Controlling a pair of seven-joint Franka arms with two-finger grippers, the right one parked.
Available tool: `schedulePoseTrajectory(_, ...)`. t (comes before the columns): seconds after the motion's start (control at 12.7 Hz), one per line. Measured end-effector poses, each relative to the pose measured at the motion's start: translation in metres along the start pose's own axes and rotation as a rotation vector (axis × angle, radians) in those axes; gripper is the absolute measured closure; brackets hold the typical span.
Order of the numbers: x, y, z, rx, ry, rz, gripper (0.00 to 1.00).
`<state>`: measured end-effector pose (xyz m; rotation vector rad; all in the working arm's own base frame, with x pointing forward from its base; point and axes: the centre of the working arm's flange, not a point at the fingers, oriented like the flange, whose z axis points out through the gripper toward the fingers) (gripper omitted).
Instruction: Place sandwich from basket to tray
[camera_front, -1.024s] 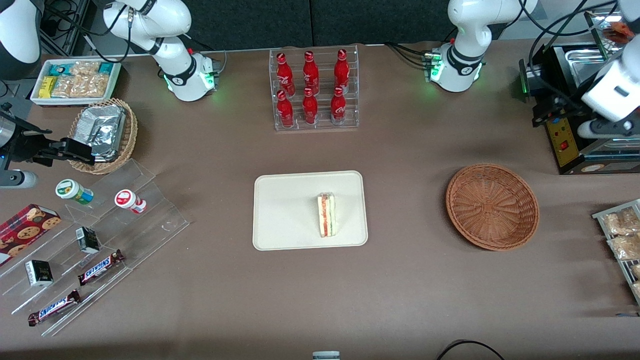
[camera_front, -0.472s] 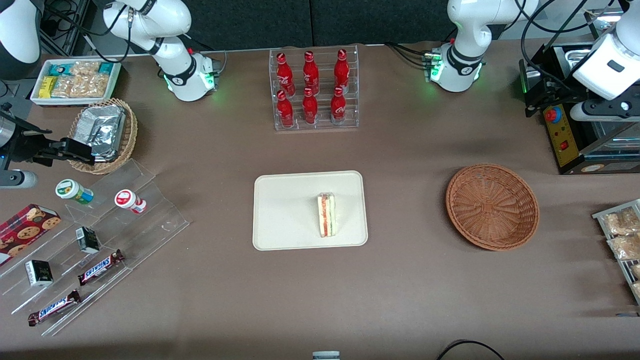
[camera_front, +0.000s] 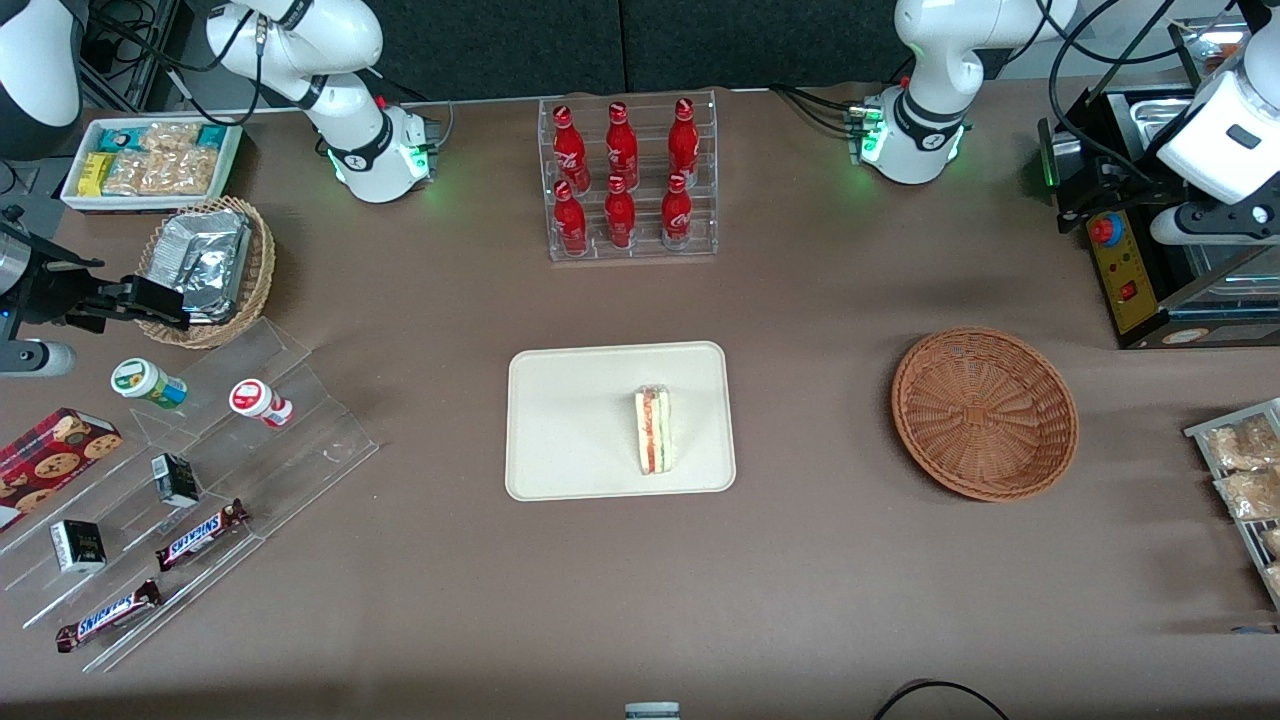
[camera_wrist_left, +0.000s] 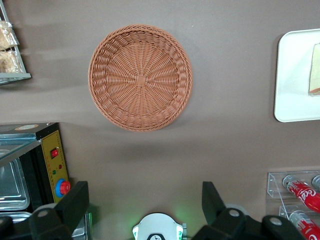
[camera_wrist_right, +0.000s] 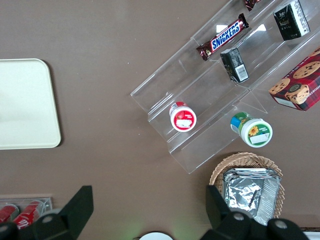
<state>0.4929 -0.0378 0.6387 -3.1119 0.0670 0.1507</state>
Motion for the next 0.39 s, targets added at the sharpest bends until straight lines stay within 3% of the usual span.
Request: schedulePoseTrajectory(0.39,0.0004,0.0009,0.0013,0.000,-0.017,0.002,0.00)
